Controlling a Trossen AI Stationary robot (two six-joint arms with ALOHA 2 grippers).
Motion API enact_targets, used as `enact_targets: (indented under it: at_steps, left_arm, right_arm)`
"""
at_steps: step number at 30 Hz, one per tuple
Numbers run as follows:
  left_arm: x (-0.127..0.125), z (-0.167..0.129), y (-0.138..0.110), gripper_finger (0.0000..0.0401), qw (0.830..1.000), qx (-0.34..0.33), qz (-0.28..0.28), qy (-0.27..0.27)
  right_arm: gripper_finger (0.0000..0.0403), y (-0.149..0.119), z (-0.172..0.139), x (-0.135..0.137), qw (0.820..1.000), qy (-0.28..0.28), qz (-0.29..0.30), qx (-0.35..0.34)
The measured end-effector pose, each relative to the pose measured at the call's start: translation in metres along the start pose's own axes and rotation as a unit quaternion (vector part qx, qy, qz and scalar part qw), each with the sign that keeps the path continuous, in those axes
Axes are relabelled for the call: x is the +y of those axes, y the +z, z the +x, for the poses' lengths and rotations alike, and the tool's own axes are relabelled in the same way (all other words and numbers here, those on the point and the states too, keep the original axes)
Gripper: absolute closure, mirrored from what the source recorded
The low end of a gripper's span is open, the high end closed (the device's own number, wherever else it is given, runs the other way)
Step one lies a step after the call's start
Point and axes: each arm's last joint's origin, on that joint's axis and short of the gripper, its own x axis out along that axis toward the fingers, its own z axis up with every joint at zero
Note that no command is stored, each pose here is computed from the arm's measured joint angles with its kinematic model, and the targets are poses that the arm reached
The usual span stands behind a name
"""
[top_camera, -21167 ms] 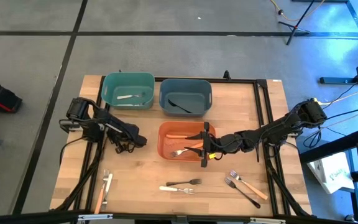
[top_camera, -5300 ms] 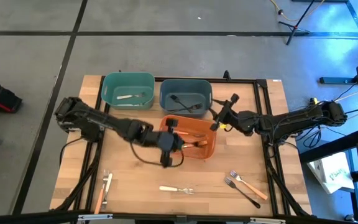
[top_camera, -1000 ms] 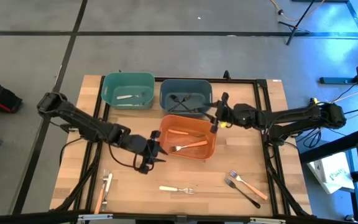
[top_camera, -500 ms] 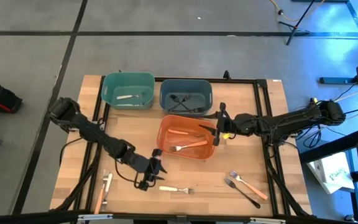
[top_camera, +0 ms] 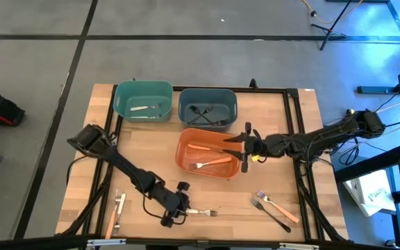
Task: Sort silverware by color (type)
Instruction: Put the white fork into the green bin
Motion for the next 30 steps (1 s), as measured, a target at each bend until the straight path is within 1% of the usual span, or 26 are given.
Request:
enact_targets:
  at_steps: [2, 4, 6, 9, 12, 19, 22, 25, 28, 30]
  left_arm:
    - [0.003, 0.006, 0.000, 0.0271, 1.000, -0.001, -0.002, 0.021]
    - [0.006, 0.012, -0.005, 0.0271, 0.999, 0.011, -0.002, 0.032]
    - [0.007, 0.018, -0.006, 0.0271, 0.999, 0.011, -0.008, 0.030]
    - [0.007, 0.024, -0.013, 0.0270, 0.999, 0.024, -0.019, 0.028]
    - [0.005, 0.025, -0.015, 0.0271, 0.999, 0.028, -0.032, 0.029]
    - [0.003, 0.024, -0.016, 0.0275, 0.998, 0.029, -0.027, 0.050]
    - [0.004, 0.024, -0.018, 0.0292, 0.997, 0.038, -0.026, 0.060]
    - [0.004, 0.024, -0.019, 0.0320, 0.996, 0.038, -0.025, 0.073]
    - [0.003, 0.024, -0.020, 0.0347, 0.996, 0.037, -0.024, 0.076]
    - [0.002, 0.023, -0.020, 0.0356, 0.996, 0.038, -0.023, 0.074]
  right_arm:
    - [0.0242, -0.001, 0.001, 0.002, 1.000, -0.004, 0.007, -0.001]
    - [0.0242, -0.003, 0.004, 0.005, 1.000, -0.013, 0.009, 0.000]
    - [0.0242, -0.006, 0.007, 0.006, 1.000, -0.024, 0.009, 0.003]
    - [0.0242, -0.009, 0.012, 0.007, 1.000, -0.026, 0.011, 0.003]
    - [0.0242, -0.009, 0.014, 0.008, 1.000, -0.026, 0.012, -0.002]
    - [0.0242, -0.008, 0.015, 0.008, 0.999, -0.027, 0.016, -0.011]
    - [0.0242, -0.008, 0.015, 0.008, 0.999, -0.029, 0.016, -0.011]
    - [0.0242, -0.007, 0.015, 0.007, 0.998, -0.046, 0.028, -0.013]
    - [0.0242, -0.007, 0.014, 0.006, 0.998, -0.057, 0.031, -0.013]
    - [0.0242, -0.007, 0.014, 0.006, 0.998, -0.057, 0.031, -0.012]
